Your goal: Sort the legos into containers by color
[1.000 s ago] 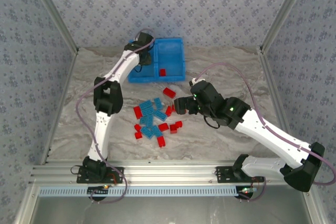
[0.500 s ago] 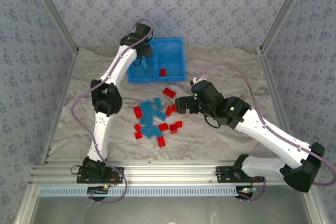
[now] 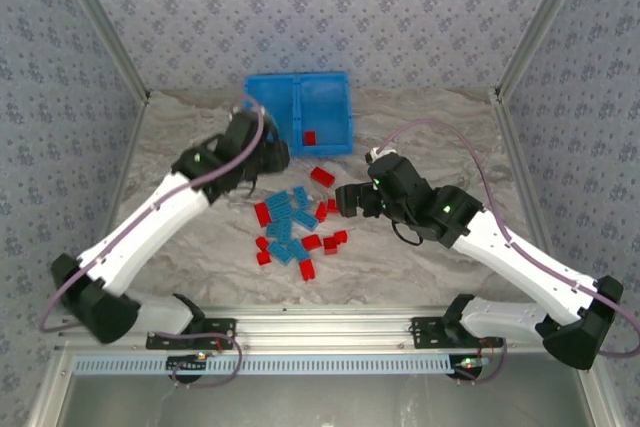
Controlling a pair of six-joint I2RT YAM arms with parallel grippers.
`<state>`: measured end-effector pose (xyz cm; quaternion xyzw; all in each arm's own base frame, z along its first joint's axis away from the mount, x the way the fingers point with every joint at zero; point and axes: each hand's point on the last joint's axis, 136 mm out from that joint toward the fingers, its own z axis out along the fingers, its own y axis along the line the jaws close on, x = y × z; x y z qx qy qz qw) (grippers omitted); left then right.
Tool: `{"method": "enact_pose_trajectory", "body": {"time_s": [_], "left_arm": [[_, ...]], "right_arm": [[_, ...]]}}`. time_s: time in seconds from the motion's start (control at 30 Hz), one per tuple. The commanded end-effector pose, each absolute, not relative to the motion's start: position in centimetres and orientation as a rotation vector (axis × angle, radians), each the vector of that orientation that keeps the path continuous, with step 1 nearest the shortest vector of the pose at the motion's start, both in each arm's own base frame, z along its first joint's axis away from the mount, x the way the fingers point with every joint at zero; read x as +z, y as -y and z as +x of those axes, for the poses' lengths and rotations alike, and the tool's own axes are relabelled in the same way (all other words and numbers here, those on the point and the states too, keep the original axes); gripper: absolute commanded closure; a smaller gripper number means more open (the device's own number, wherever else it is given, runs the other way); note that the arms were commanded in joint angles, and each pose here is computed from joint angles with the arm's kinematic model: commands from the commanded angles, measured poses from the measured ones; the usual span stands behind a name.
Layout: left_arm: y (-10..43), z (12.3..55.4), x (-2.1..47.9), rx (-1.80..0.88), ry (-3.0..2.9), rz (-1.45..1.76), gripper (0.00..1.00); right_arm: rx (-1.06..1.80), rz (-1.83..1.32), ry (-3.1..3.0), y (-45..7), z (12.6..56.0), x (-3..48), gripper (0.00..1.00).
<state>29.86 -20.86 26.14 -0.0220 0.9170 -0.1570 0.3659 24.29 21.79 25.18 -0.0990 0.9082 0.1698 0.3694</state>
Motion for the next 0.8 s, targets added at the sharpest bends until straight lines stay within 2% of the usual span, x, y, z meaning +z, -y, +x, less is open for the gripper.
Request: {"method": "enact_pose_trajectory", "body": {"time_s": [0.0,0.13,0.27,0.47,0.77], "left_arm": [[22.6,27.0,22.6,-0.467,-2.386,-0.165,0.54],[25.7,24.5,19.0,-0.539,-2.463,-0.206,0.55],[28.4,24.9,15.9,-0.643,-2.502,-0.403,0.49],[27.4,26.2,11.8,-0.433,-2.509,-0.747,0.41],[27.1,28.1,7.9,-0.324,-2.497,-0.903,0.43]], "right_arm": [[0.400,-0.215,-2.330,-21.2,25.0,24.8,0.00],[0.406,-0.223,-2.350,-21.8,25.3,24.3,0.00],[0.412,-0.223,-2.362,-21.9,25.1,24.1,0.00],[0.435,-0.190,-2.371,-21.2,24.2,23.8,0.00],[0.425,-0.155,-2.362,-19.7,23.5,23.6,0.00]]}}
